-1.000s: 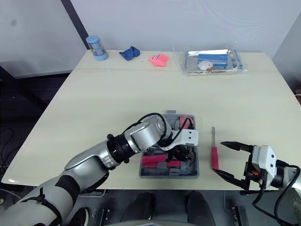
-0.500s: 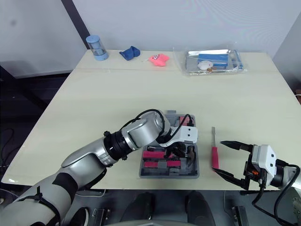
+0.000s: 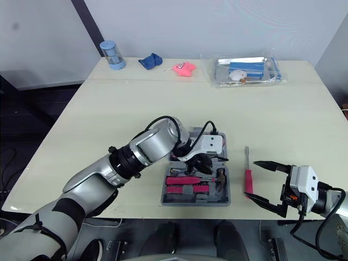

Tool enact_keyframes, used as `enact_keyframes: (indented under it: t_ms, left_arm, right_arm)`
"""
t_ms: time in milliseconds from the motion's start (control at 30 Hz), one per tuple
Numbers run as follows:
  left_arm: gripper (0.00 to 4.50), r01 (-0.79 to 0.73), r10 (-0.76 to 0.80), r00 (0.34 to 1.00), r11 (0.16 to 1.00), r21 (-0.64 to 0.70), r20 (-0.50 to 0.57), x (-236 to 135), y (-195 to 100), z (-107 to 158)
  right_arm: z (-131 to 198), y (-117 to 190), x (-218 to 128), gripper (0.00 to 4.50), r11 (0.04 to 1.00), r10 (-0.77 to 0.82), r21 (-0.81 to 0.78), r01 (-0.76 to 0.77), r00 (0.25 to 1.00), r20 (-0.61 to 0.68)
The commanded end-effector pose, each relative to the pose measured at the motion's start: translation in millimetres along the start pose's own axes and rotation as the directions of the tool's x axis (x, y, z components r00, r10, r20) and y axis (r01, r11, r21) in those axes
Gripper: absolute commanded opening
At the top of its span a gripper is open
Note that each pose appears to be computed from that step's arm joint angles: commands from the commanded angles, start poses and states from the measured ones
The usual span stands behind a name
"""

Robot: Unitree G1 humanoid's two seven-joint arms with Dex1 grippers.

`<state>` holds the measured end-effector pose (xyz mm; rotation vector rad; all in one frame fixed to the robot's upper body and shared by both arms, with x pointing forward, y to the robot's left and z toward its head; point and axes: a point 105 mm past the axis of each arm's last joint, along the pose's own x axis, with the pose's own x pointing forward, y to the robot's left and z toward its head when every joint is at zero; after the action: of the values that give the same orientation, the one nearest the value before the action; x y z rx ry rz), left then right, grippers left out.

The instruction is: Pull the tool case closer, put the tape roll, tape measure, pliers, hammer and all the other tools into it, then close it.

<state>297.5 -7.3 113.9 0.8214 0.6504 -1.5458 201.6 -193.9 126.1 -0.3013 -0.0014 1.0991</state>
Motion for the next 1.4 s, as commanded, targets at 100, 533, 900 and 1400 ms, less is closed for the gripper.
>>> enact_keyframes:
  t_ms: [100, 533, 900, 1400]
  left_arm:
    - [1.21, -0.049, 0.034, 0.959, 0.998, 0.047, 0.28, -22, 6, 24]
    - [1.21, -0.133, 0.087, 0.84, 0.99, 0.047, 0.535, -40, -5, -13]
    - [0.05, -0.073, 0.004, 0.811, 0.993, 0.093, 0.586, -26, -28, -44]
    - [0.05, -0.1, 0.02, 0.89, 0.983, 0.153, 0.456, 4, -24, -81]
  right_arm:
    - [7, 0, 3, 4.5, 1.0, 0.006, -0.029, -0.005, 1.0, 0.028]
    - [7, -1, 3, 4.5, 0.999, 0.006, -0.032, -0.005, 1.0, 0.031]
    - [9, -2, 5, 4.5, 0.999, 0.017, -0.034, -0.015, 0.999, 0.038]
    - [8, 0, 4, 4.5, 0.999, 0.032, -0.018, -0.031, 0.999, 0.039]
